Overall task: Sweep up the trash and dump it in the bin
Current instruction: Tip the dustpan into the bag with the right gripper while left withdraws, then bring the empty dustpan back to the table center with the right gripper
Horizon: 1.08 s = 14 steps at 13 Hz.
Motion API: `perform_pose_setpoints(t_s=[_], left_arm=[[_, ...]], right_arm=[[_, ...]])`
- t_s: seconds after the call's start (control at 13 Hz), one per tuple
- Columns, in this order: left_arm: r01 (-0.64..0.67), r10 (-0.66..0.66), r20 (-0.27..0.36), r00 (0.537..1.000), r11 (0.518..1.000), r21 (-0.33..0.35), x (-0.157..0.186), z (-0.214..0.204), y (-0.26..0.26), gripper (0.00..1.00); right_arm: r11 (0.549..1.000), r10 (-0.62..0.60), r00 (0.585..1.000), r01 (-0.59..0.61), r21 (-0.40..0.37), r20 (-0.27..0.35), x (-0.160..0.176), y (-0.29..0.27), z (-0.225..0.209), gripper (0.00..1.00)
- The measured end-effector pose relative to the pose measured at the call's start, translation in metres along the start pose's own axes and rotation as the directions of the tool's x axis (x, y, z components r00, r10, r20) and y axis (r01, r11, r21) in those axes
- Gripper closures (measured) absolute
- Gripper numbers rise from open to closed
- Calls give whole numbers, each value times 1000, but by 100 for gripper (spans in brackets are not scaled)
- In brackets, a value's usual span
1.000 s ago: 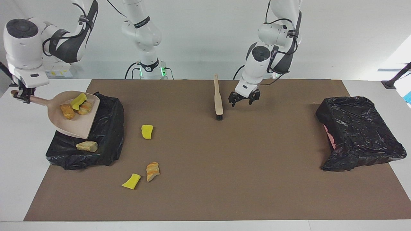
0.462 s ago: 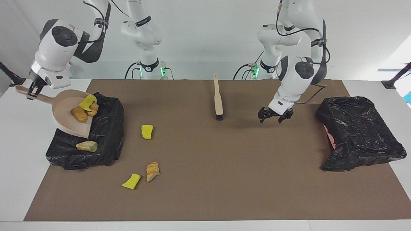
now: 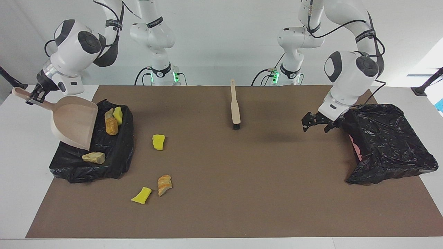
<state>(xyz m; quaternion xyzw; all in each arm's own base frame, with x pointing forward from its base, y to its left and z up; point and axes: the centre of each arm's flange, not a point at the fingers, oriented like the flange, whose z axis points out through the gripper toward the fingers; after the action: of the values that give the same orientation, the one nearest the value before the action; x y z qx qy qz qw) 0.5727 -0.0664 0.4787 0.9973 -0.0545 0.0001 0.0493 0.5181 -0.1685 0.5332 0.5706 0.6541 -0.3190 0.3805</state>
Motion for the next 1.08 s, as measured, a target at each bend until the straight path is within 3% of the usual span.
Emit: perform_pose_setpoints(t_s=[0.23,0.46,0.85,1.08], left_arm=[[-14,14,23,1000,1000,-5,0,-47,1,0],[-7,7,8,1000,1000,-4,-3,-74,4,0],[4,-4,-15,1000,1000,-3,-9,-90,5,0],[9,-9,-9,1000,1000,15,-12,-92,-2,0]], right_arm=[[999,38,999,-39,25,35,-24,0,-14,68],[998,66,997,-66,4,39,-33,11,-46,68],[980,192,970,-196,-15,-149,-6,38,-90,68],[941,323,896,-338,3,-304,21,60,-130,68]])
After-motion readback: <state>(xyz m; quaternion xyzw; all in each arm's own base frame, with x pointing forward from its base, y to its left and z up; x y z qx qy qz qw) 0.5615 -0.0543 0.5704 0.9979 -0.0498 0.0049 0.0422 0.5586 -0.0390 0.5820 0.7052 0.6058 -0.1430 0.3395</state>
